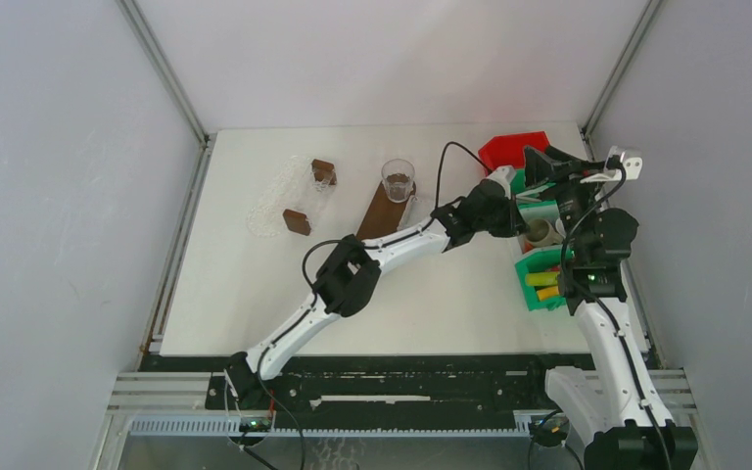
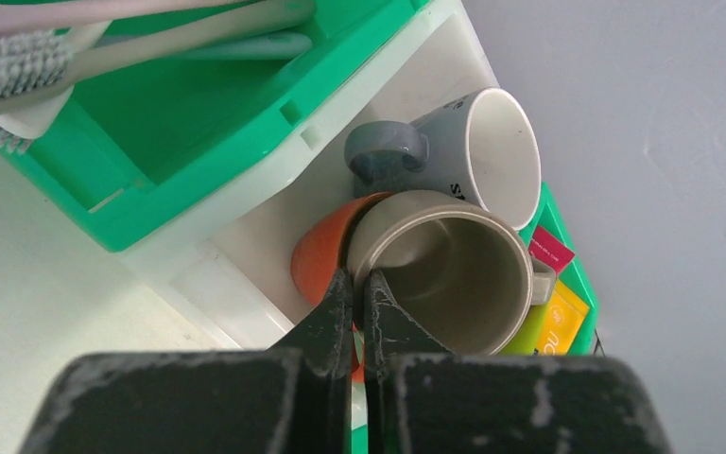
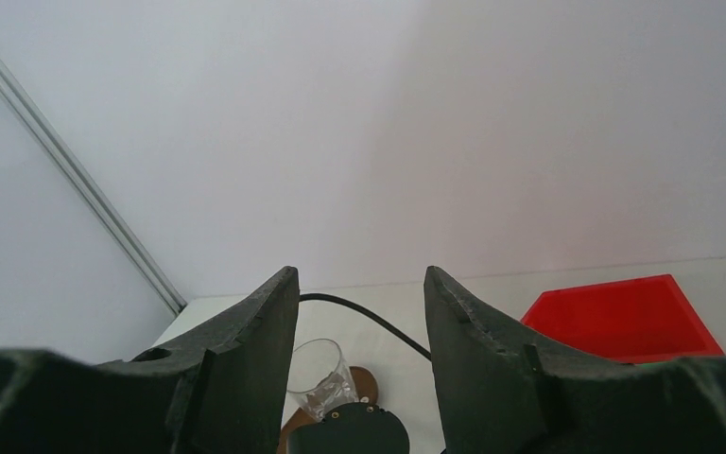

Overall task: Prepare toiletry sets of a toothbrush and toothpaste on the tray
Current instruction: Pick up the cup from the storage box.

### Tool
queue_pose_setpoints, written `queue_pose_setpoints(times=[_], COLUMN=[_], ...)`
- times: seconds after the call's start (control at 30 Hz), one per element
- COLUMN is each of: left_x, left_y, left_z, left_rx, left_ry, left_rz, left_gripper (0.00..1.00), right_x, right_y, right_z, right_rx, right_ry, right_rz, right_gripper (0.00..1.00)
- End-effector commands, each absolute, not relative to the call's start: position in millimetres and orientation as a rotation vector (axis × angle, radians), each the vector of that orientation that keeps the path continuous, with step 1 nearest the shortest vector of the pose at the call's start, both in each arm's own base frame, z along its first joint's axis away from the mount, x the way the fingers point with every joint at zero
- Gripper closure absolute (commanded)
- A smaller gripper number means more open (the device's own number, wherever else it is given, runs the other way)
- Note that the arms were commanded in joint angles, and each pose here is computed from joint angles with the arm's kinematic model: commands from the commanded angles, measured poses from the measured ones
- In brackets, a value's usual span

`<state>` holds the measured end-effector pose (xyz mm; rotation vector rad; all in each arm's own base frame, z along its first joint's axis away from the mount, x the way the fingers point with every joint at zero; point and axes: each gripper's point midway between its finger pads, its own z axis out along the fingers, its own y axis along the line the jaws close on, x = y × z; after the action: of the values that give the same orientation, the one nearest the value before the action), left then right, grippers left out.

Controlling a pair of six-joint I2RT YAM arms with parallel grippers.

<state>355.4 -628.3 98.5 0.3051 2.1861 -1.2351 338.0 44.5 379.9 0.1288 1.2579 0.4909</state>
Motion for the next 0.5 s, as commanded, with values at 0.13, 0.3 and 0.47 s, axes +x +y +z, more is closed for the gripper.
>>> queue_pose_setpoints(times=[0.13, 0.3, 0.47], left_x=[360.9, 358.2, 358.2], left_y=[-614.9, -606.5, -598.9], left_z=[219.1, 229.1, 238.7], left_rx=[0.328, 0.343, 0.342], left_ry=[1.877, 1.857, 1.832], left_rz=[-1.387, -1.378, -1.401], left_gripper=[1.00, 1.00, 1.00], right_x=[323.1, 319.0, 315.5], right_y=[51.0, 55.6, 60.0], right_z=[406.4, 411.9, 416.0], right_rx=[0.085, 0.068, 0.049], right_ry=[1.180, 1.167, 1.157], right_rz=[0.529, 0.555, 0.579], right_gripper=[0.41, 0.41, 0.41])
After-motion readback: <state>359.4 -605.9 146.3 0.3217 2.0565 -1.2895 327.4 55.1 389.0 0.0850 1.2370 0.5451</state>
